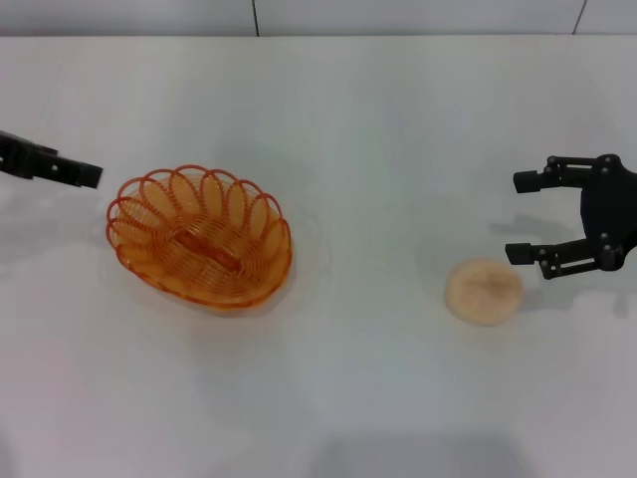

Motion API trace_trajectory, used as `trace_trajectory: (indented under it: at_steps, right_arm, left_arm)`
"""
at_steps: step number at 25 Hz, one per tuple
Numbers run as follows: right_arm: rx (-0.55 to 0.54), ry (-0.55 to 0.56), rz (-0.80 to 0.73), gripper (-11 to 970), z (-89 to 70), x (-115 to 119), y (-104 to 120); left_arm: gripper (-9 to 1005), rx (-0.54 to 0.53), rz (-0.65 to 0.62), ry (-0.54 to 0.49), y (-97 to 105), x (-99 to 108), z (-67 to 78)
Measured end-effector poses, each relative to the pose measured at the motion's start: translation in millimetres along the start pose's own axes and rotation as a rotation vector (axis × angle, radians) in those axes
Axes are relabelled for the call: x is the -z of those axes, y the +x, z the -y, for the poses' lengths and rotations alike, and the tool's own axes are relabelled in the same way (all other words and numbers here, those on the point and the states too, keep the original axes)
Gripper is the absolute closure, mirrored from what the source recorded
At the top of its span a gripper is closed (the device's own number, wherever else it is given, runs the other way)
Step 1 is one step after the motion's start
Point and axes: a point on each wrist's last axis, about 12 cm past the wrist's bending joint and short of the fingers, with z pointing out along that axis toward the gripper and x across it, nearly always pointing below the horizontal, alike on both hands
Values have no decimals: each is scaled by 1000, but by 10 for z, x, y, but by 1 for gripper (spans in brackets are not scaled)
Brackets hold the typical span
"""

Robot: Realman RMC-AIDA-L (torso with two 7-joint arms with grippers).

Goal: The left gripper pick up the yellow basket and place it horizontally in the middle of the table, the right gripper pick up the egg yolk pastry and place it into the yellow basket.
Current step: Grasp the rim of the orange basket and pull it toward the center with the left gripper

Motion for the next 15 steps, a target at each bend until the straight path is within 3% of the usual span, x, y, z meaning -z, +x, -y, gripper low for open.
trace_trajectory:
  at_steps: [6, 15]
  right_arm:
    - [10, -6, 8, 89, -11, -45, -11]
    - [15, -13, 21, 89, -23, -77, -29]
  left_arm:
    - [214, 12, -63, -120, -128, -129, -57]
    - [217, -15, -98, -82, -151, -557, -37]
